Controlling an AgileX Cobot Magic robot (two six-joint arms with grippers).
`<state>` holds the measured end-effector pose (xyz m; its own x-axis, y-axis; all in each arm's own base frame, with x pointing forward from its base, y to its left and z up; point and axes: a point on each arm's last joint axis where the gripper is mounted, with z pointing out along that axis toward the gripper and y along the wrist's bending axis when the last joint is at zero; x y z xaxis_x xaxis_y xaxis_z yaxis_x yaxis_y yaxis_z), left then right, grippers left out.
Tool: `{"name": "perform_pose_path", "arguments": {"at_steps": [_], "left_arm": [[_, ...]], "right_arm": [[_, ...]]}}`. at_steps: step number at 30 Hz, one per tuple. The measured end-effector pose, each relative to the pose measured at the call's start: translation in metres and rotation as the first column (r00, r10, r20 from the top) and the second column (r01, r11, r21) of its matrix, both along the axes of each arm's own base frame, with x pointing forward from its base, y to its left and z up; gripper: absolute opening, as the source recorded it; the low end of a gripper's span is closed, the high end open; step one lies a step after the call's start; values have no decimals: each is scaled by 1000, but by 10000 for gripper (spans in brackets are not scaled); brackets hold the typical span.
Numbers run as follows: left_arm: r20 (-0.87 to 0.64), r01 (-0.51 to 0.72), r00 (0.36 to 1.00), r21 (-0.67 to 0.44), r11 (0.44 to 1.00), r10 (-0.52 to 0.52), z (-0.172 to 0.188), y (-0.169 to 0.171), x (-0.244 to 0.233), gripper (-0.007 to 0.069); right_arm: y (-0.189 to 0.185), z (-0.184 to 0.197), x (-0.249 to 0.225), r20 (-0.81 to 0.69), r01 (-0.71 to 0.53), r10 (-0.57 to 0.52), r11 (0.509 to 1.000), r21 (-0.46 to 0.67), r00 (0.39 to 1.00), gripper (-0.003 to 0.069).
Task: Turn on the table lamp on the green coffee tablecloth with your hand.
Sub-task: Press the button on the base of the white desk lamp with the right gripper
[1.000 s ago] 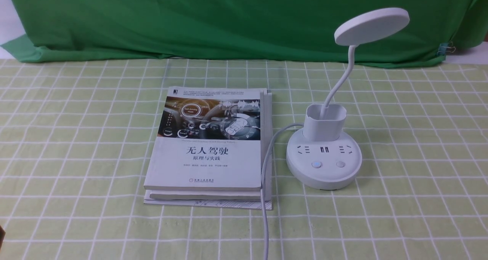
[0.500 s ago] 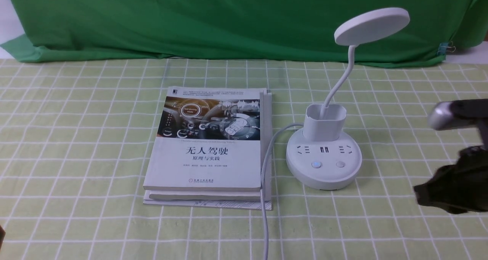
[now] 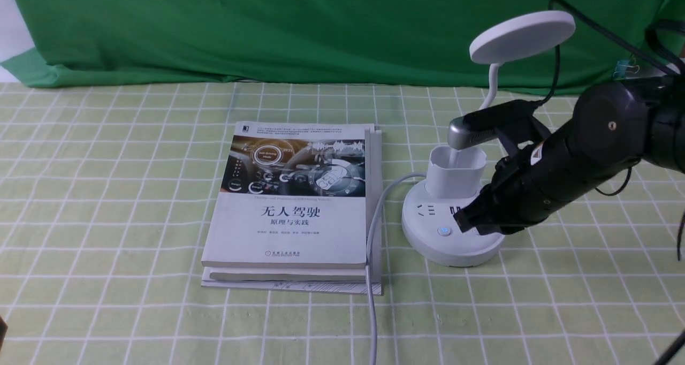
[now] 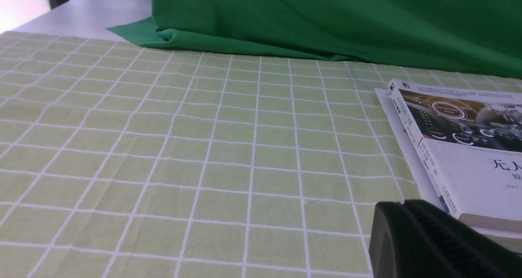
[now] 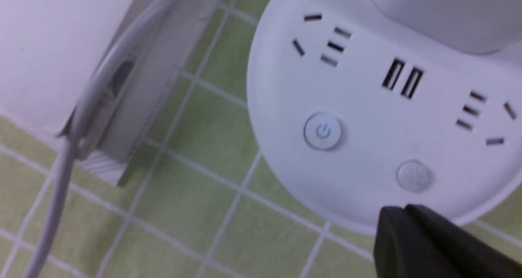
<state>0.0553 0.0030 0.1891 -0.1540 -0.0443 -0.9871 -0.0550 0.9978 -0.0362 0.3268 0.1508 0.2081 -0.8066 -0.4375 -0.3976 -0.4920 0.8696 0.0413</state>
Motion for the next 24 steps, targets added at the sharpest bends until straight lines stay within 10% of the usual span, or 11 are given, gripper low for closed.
{"name": "perform_pose_path", "arguments": {"at_steps": [24], "left_arm": [[0,0,1000,0,1000,0,0,0,0,3]], "right_arm": [[-6,-27,25,-12,37,-37,999,-20,999,31]]}}
